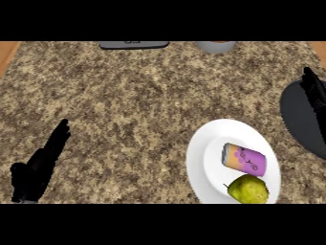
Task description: Pick the pear from the plate and place it in the pan
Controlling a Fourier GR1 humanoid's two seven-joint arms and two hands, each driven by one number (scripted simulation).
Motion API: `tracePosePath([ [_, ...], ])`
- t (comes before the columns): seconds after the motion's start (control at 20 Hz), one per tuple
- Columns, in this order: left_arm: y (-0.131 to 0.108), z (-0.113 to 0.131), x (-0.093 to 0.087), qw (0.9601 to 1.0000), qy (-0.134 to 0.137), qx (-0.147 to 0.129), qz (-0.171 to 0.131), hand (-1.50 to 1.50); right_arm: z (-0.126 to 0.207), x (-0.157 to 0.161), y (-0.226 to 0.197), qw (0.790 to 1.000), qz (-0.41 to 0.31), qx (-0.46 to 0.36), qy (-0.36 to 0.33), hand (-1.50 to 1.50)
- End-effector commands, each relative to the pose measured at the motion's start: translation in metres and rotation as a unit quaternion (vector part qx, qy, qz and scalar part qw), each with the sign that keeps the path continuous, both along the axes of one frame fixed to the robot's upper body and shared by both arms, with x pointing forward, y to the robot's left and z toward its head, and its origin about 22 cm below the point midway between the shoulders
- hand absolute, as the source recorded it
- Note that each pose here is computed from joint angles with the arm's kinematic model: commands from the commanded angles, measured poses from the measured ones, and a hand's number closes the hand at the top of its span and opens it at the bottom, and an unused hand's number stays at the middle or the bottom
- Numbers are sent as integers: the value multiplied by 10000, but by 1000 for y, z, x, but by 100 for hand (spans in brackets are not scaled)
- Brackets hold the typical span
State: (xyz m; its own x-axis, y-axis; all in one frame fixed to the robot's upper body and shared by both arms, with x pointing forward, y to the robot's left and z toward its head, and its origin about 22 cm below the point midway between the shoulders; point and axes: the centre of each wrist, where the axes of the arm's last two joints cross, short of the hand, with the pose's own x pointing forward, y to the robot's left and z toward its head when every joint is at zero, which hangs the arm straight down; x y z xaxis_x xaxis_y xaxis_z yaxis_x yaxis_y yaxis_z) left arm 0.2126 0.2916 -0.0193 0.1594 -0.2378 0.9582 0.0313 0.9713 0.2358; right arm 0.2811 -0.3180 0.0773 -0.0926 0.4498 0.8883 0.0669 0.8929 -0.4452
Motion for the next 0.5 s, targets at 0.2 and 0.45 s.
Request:
tracePosePath([
  [0.2, -22, 45, 37, 9923, -1140, -103, -475, 0, -64, -38, 110, 8736, 4317, 97, 2243, 150],
  [0.45, -42, 61, 54, 9881, -1356, -442, -582, 0, -52, -46, 147, 7076, 6743, 148, 2107, -150],
])
